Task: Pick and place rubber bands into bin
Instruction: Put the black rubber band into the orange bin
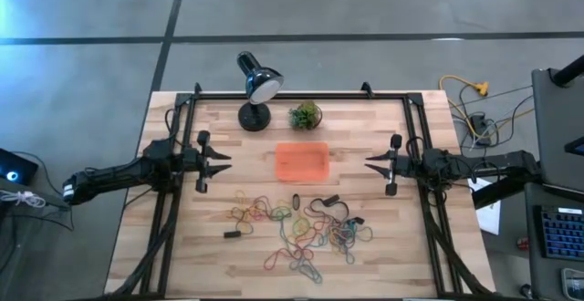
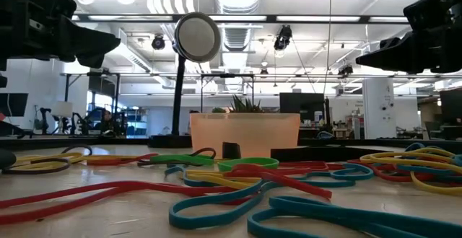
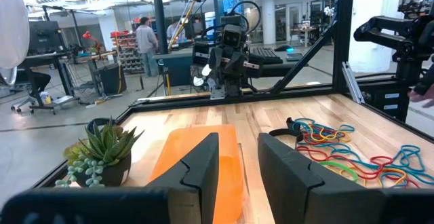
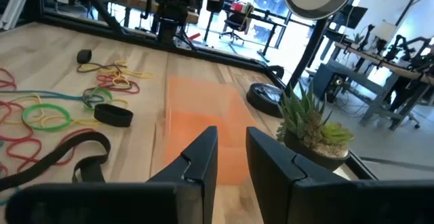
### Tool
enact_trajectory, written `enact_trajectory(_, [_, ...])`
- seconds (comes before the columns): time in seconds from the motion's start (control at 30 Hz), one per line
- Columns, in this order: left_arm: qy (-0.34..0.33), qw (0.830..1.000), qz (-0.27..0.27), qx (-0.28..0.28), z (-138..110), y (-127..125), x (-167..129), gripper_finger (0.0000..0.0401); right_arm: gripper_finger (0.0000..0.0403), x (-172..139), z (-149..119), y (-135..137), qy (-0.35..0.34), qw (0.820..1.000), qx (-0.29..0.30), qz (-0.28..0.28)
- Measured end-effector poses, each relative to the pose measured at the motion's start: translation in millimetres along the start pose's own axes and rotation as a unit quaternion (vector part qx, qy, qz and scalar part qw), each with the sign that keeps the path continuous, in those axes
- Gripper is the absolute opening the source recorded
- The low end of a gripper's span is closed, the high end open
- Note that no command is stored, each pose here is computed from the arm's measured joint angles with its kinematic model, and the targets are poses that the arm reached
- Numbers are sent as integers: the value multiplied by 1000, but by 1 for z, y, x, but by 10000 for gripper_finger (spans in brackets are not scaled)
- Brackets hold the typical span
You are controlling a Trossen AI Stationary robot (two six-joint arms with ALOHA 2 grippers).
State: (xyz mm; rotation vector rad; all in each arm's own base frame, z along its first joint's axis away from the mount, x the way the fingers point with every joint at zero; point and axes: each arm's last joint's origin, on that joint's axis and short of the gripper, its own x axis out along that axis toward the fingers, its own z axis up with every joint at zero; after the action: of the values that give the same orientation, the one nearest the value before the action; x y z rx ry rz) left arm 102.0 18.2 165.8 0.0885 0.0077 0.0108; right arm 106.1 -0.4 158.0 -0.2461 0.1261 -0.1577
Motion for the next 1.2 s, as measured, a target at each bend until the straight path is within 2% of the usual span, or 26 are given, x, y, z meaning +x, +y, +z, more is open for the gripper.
enact_trajectory(0.07, [0,1000,0,-10,0,0,0,89,72,0,0,0,0,1000,-6,0])
enact_trajectory(0.23, [0,996,0,-91,0,0,0,89,72,0,0,0,0,1000,5,0])
enact_trajectory(0.37, [-15,996,0,-91,3,0,0,89,72,0,1,0,-6,1000,13,-1])
enact_trajectory(0.43, [-30,996,-1,-88,6,0,0,89,72,0,4,-1,-20,999,36,-3])
enact_trajectory(0.53, [-54,995,-1,-82,11,1,-1,89,72,0,8,-2,-39,994,100,-5])
enact_trajectory(0.67, [-104,992,-1,-70,20,1,-2,89,73,0,8,-2,-39,987,158,-3])
enact_trajectory(0.93, [-182,982,-1,-51,35,2,-6,89,72,-1,10,-3,-52,989,137,-10])
enact_trajectory(1.2, [-189,981,-18,-46,37,1,-7,89,72,-1,10,-3,-51,990,128,-10])
